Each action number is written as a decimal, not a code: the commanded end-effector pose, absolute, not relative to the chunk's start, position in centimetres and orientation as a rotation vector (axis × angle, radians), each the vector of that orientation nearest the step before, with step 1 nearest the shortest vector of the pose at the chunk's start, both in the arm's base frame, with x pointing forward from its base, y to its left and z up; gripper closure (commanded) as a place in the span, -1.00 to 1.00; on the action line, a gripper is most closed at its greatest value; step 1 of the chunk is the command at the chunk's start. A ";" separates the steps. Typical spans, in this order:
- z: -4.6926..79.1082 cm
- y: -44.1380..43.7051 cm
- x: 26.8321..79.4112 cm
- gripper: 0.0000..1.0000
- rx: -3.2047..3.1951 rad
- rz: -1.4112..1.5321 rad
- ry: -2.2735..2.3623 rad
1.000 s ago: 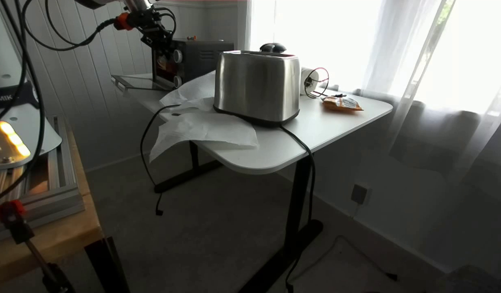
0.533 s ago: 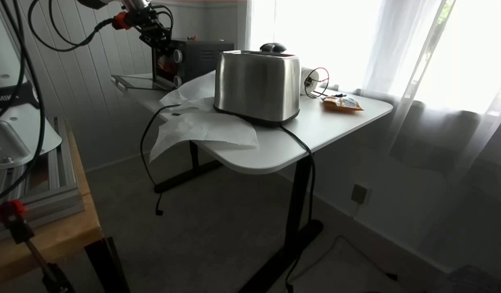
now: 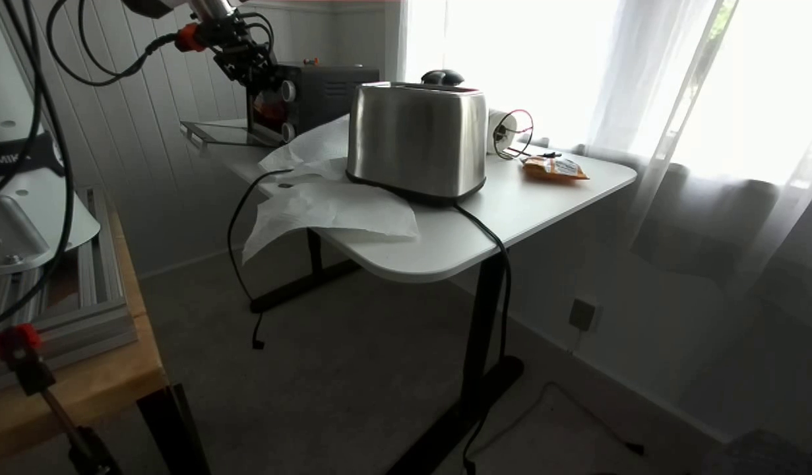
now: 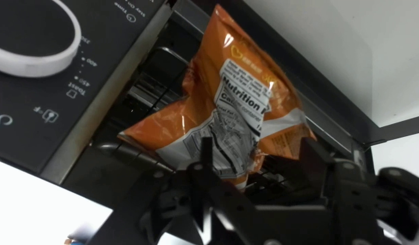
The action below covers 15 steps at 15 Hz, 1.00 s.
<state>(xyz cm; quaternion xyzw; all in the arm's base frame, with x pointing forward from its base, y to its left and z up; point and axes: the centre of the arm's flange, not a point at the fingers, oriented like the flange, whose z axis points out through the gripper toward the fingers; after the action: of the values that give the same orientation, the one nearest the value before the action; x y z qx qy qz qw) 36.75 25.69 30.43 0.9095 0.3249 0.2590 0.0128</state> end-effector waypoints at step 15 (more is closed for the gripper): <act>33.6 27.0 34.7 -1.00 2.952 0.668 0.867</act>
<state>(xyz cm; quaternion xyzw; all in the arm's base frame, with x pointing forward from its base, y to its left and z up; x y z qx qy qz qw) 36.06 26.83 30.06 0.9227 0.3084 0.2312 0.0035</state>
